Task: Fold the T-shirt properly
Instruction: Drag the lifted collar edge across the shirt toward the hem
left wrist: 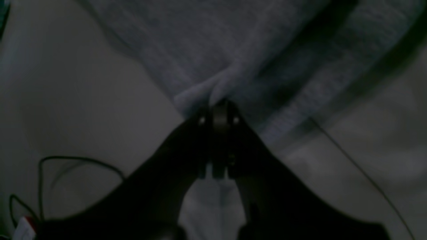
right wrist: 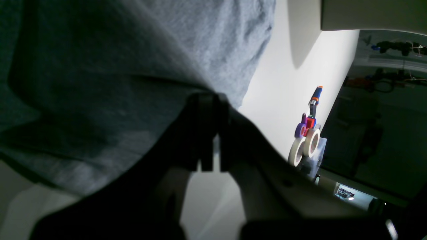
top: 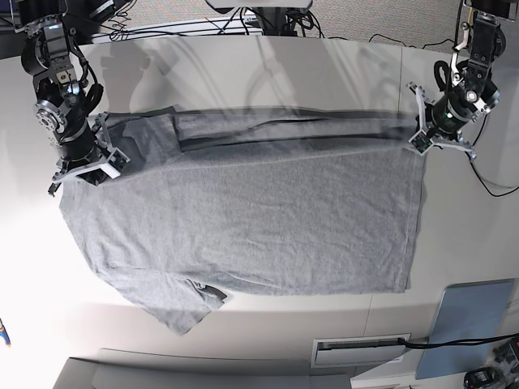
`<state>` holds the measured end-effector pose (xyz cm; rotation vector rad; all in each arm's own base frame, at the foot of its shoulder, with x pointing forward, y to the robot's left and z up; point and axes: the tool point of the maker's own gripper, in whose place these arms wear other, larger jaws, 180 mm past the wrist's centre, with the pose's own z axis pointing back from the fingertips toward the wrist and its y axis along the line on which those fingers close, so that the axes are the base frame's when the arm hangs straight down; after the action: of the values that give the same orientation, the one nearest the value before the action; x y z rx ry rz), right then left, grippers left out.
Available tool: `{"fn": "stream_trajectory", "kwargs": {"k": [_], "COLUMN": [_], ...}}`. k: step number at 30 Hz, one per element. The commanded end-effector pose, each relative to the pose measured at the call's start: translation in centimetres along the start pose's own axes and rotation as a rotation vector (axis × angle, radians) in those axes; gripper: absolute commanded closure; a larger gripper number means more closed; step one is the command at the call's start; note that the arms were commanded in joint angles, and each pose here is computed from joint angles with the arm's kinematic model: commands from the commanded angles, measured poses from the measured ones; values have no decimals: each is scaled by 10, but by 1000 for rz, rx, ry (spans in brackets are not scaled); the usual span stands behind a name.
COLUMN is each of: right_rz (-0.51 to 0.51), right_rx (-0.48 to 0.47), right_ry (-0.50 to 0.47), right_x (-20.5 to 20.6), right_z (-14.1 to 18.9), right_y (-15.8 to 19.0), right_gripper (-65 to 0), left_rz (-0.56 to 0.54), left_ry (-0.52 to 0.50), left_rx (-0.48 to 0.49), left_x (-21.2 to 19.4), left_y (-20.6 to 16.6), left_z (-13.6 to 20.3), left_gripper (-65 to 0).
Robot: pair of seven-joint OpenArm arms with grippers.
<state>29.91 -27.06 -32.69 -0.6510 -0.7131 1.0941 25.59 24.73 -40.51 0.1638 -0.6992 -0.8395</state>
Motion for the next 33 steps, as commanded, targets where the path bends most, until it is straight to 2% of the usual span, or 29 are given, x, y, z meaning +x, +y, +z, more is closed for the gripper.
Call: {"fn": "stream_trajectory", "kwargs": {"k": [1, 14, 26, 33], "right_rz": [14, 13, 14, 13], "right_rx": [-51, -51, -51, -51], "right_ry": [-11, -14, -13, -12], "right_x": [2, 2, 2, 2], "right_z": [2, 2, 2, 2], "right_y": [-18, -18, -18, -18], "right_gripper": [0, 0, 0, 0], "left_rz": [-12, -17, -4, -11], "left_ry": [-21, -36, -105, -111], "left_rx": [43, 55, 104, 100], "left_x": [8, 15, 44, 46], "left_y": [17, 24, 51, 52], "left_z": [3, 2, 1, 1], "left_gripper": [0, 0, 0, 0]}}
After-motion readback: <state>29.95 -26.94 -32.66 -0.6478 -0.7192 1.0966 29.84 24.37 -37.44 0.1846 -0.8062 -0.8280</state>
